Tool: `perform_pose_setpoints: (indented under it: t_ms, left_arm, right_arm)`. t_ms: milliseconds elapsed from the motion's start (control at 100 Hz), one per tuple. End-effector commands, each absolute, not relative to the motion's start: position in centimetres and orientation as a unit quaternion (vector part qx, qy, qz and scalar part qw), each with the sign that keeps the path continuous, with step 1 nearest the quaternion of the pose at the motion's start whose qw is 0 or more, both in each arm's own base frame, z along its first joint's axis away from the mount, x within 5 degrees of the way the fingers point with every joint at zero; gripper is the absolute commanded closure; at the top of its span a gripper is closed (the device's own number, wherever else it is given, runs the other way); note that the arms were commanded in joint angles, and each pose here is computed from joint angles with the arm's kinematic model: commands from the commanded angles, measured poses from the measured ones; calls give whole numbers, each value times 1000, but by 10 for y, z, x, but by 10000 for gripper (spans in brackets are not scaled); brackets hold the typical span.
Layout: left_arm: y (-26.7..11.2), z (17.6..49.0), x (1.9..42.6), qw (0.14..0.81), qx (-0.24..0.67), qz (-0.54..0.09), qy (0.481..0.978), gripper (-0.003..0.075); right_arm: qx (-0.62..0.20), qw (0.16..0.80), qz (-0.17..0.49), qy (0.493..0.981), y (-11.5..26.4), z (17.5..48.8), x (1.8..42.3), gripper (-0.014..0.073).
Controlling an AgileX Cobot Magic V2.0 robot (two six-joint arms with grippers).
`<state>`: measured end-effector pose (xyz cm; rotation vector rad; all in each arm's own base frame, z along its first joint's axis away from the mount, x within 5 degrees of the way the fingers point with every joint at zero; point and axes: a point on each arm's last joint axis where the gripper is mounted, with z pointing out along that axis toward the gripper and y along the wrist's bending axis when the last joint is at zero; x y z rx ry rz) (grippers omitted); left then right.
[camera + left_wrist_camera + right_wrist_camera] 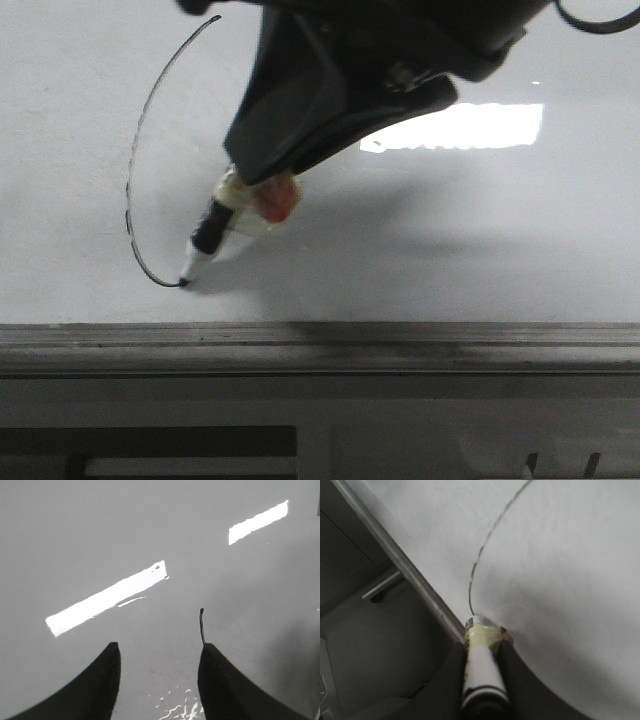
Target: Write number 6 on whiteboard
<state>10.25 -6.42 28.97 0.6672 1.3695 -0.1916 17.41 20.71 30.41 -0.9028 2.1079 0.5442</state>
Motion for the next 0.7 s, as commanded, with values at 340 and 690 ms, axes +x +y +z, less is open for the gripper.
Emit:
perform_pose_setpoints:
  t_ms: [340, 690]
  left_arm:
    - [-65, 305, 102, 749, 283, -104, 590, 386]
    - [-66, 304, 102, 745, 288, -104, 592, 386]
  right_arm:
    - [-326, 470, 238, 785, 211, 331, 188, 658]
    - [-321, 489, 248, 772, 203, 344, 180, 658]
